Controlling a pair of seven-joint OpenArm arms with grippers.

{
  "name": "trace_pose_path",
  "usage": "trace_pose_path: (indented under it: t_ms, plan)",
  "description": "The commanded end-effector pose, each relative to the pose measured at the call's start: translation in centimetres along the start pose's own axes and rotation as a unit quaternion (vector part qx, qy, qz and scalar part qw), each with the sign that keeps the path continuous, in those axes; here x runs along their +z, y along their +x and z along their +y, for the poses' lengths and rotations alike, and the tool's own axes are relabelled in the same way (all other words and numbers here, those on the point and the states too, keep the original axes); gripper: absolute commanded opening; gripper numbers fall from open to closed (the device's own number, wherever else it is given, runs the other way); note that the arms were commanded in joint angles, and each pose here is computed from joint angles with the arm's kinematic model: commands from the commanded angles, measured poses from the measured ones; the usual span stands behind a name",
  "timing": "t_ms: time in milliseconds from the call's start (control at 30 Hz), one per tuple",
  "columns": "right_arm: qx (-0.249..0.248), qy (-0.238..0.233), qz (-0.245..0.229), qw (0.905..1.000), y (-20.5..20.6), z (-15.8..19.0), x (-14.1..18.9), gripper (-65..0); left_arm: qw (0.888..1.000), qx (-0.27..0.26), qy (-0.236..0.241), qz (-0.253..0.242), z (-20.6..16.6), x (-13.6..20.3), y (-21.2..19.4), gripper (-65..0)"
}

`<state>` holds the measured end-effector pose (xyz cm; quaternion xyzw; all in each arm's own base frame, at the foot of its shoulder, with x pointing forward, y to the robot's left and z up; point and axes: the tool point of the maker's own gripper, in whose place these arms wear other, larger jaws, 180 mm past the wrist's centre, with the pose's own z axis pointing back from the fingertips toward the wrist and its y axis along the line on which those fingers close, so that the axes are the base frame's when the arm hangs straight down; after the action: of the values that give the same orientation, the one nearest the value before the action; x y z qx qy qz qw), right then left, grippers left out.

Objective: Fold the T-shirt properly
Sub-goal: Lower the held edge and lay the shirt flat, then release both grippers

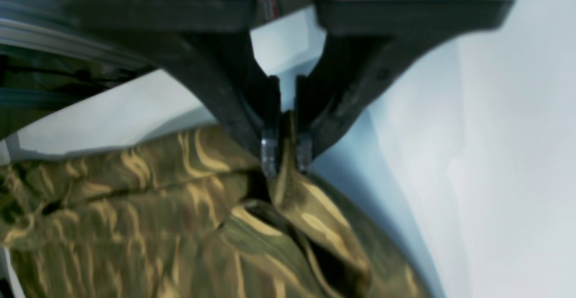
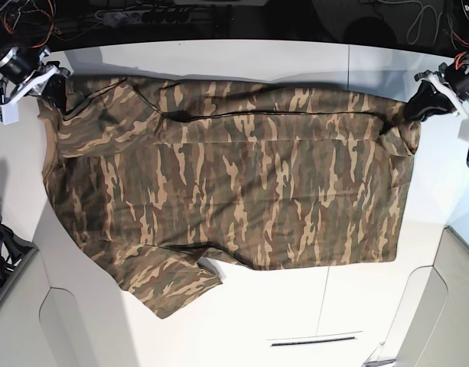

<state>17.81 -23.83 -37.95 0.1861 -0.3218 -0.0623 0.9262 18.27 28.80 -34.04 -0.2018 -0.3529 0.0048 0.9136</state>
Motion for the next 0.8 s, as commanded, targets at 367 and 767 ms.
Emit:
trace_pose_path:
  t_ms: [367, 767]
  plan:
    - [-0.006, -0.016, -0.003, 0.9998, -0.6, -1.2, 1.9, -65.0, 1.000, 0.010, -0.007, 0.013, -0.6, 0.5, -1.4, -65.0]
    - [0.020, -0.036, 0.006, 0.9991, 0.1, -2.6, 2.7, -65.0, 0.999, 0.020, -0.013, 0.021, -0.9, 0.6, -2.2, -65.0]
